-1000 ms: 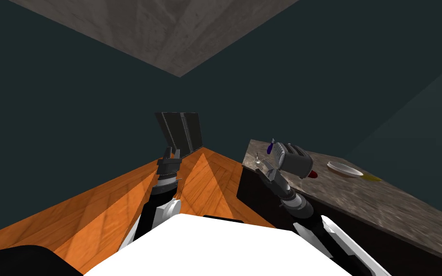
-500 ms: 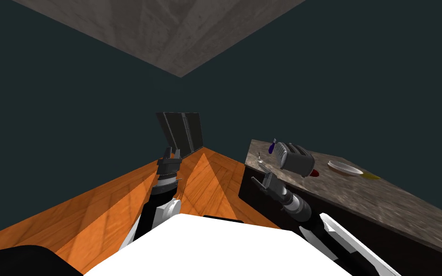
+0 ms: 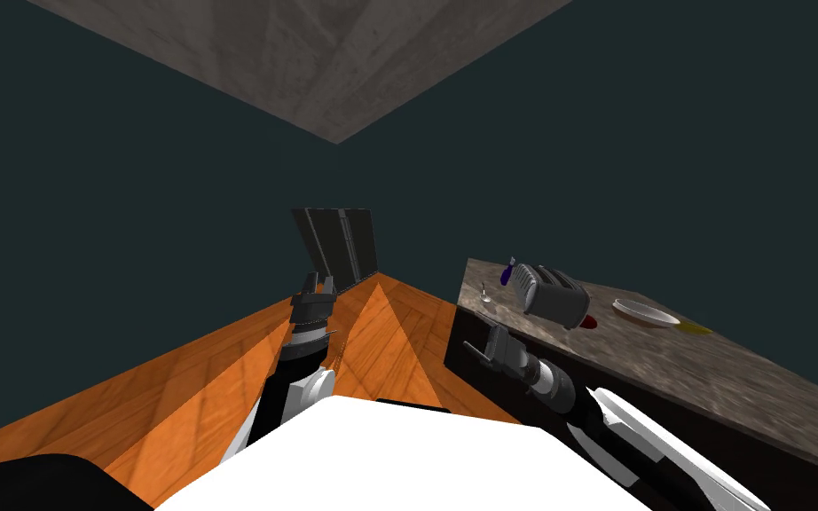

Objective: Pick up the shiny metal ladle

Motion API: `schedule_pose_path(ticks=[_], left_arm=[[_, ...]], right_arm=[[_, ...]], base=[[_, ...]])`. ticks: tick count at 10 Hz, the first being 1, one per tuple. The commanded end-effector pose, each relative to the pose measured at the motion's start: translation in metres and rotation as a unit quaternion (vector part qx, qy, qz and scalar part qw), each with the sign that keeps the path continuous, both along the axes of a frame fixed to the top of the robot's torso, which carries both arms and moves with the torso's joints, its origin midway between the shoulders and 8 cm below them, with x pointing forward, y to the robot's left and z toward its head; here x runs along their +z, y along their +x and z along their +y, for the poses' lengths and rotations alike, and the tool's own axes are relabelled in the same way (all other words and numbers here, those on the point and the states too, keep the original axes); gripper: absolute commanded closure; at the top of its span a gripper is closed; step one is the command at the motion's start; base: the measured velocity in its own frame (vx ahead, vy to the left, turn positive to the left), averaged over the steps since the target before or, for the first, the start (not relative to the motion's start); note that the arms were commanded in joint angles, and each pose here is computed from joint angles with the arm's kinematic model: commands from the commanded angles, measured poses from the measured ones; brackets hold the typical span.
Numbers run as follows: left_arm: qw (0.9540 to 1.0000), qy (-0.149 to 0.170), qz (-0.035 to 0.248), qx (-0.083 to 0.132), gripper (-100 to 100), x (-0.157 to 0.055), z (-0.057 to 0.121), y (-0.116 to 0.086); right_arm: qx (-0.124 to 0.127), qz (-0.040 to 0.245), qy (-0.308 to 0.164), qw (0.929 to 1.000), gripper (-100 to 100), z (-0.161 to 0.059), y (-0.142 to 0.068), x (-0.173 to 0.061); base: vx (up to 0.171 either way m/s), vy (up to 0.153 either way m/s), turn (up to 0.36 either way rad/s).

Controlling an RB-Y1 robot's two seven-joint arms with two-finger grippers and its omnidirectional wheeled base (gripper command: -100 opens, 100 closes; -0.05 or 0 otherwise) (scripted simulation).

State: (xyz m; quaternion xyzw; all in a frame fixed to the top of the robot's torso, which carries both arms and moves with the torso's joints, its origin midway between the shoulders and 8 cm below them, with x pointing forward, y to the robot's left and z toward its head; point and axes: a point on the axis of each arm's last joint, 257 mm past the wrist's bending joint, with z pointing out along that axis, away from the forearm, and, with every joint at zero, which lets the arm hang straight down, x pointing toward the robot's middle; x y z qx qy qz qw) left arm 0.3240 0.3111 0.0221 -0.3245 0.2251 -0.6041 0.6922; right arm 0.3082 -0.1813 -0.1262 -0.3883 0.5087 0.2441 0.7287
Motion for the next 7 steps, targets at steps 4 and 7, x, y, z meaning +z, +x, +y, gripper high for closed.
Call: schedule_pose_path(ticks=[4, 7], left_arm=[[1.0, 0.0, 0.0, 0.0, 0, 0.0, 0.0, 0.0], [1.0, 0.0, 0.0, 0.0, 0, 0.0, 0.0, 0.0]], right_arm=[[0.029, -0.004, -0.12, 0.9923, -100, -0.015, -0.009, -0.049], [0.051, -0.008, -0.219, 0.9743, -100, -0.036, -0.016, -0.092]], base=[[0.026, 0.031, 0.027], [0.052, 0.022, 0.056]])
